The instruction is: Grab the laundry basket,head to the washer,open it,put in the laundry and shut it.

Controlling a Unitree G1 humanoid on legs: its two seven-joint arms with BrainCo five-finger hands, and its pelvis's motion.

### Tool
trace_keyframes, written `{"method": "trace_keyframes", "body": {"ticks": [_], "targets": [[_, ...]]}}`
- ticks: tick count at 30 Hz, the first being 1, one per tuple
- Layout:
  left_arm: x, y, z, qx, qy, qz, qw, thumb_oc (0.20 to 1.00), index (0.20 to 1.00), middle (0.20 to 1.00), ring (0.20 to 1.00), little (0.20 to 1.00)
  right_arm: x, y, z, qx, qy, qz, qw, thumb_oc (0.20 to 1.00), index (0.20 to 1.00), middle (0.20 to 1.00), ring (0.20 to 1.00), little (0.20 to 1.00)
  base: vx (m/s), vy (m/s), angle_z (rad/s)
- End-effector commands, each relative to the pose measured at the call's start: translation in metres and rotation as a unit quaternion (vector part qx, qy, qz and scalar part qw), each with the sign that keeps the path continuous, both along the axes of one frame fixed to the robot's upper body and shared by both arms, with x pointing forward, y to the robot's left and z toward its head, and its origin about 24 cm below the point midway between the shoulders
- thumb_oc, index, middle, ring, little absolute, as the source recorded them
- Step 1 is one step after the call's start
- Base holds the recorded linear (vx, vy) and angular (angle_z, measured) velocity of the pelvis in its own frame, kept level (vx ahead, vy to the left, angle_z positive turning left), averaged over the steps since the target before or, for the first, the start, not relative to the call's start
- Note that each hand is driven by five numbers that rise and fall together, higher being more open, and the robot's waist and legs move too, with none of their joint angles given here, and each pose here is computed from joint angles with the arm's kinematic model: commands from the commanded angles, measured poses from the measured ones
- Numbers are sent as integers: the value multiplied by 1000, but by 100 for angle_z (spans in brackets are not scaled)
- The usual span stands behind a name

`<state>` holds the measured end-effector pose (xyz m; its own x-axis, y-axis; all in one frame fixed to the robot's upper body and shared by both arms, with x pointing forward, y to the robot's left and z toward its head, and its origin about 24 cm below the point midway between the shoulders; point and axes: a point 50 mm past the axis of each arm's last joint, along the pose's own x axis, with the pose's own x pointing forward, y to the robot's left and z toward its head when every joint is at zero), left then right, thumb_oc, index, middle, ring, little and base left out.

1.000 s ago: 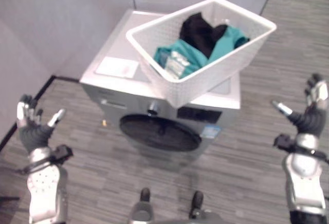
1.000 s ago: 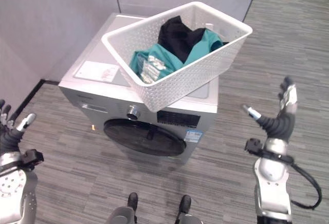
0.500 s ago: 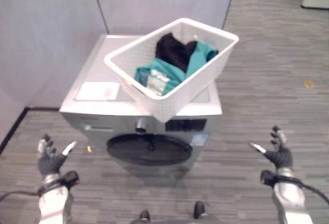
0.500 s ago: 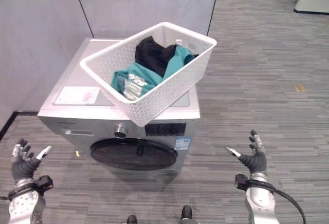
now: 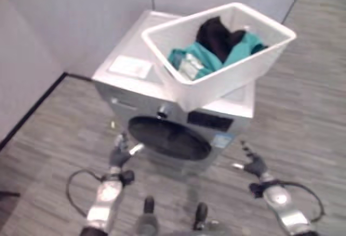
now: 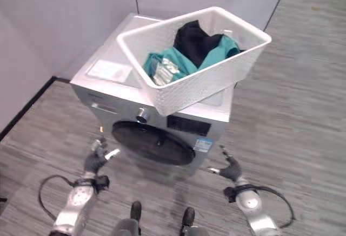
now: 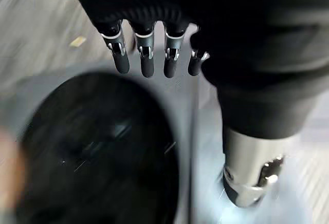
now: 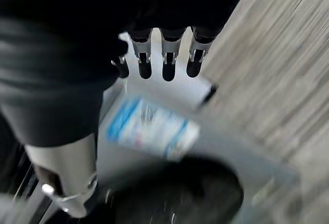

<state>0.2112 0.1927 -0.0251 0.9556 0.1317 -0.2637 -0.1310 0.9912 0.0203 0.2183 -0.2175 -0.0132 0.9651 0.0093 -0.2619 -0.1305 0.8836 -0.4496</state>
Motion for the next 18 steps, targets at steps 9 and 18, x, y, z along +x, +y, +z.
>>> {"method": "trace_keyframes", "body": {"ticks": [9,18], "targets": [[8,16,24,53,-51,-50,996,1000,1000,1000,1000,1000,-11,11,-30,-68,68,69,993,1000,1000,1000,1000,1000,68,36,4],[0,21,21,55,-42,-56,996,1000,1000,1000,1000,1000,0,10,-37,-108,83,77,988,1000,1000,1000,1000,1000,42,17,5]]}}
